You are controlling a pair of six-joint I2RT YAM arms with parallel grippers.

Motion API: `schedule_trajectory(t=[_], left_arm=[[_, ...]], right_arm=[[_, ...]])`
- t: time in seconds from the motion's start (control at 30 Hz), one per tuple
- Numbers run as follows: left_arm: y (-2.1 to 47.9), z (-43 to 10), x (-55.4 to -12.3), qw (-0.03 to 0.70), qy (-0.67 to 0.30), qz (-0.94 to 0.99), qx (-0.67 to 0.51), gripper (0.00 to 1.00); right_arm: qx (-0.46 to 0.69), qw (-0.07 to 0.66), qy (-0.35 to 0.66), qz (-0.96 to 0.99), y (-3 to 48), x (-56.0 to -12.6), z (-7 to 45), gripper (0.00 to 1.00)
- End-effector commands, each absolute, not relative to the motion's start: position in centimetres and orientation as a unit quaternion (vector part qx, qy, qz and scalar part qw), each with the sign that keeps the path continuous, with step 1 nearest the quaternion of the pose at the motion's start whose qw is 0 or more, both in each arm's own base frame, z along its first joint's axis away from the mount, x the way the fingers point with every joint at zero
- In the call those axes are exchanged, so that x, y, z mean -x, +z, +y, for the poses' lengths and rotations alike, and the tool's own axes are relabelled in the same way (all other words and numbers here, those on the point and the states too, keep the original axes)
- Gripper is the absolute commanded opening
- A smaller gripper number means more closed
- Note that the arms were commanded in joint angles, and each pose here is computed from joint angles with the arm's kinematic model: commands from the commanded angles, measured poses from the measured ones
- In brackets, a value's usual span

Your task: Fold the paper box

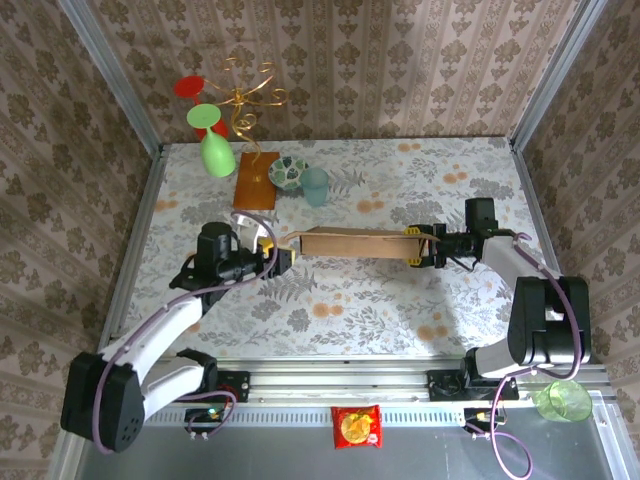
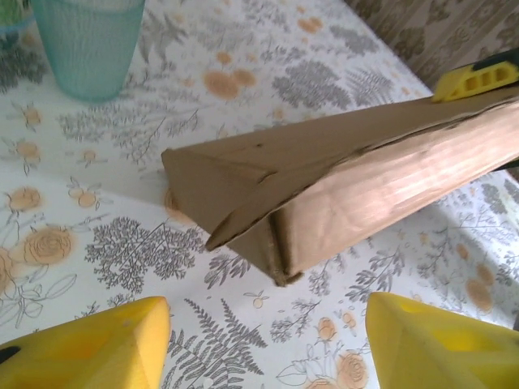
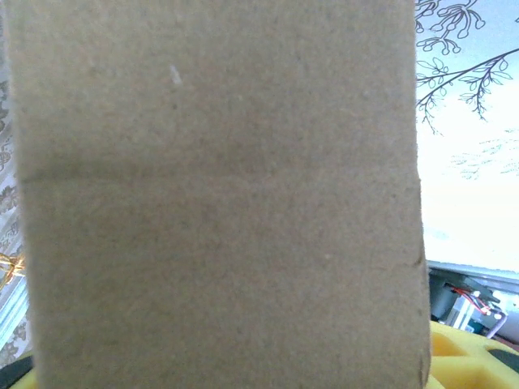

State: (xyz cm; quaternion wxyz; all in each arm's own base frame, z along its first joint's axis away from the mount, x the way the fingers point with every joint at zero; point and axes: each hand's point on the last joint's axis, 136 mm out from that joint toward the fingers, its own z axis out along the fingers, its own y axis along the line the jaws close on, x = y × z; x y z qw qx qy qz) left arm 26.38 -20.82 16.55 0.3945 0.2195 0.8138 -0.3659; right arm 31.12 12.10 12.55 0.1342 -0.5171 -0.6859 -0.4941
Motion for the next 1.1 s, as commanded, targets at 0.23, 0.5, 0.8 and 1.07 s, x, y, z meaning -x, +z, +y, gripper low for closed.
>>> schedule_trajectory(t=[0.23, 0.5, 0.8, 1.07], left_arm=[[17.7, -24.0, -29.5, 0.434, -0.385, 0.779, -0.239, 0.67], [17.1, -26.8, -30.1, 0.415, -0.404, 0.777, -0.248, 0.63], [16.2, -27.6, -31.3, 0.381, -0.408, 0.798, -0.228, 0.4], [15.8, -28.0, -31.5, 0.344, -0.409, 0.817, -0.217, 0.2]], right_arm=[[0.556, 0.172, -0.461, -0.67, 10.0, -30.2, 11.8, 0.44], [0.559, 0.177, -0.457, -0.669, 9.3, -30.4, 11.8, 0.44], [0.559, 0.182, -0.451, -0.671, 8.5, -30.5, 11.7, 0.46], [0.554, 0.185, -0.444, -0.679, 7.9, -31.1, 11.6, 0.58]])
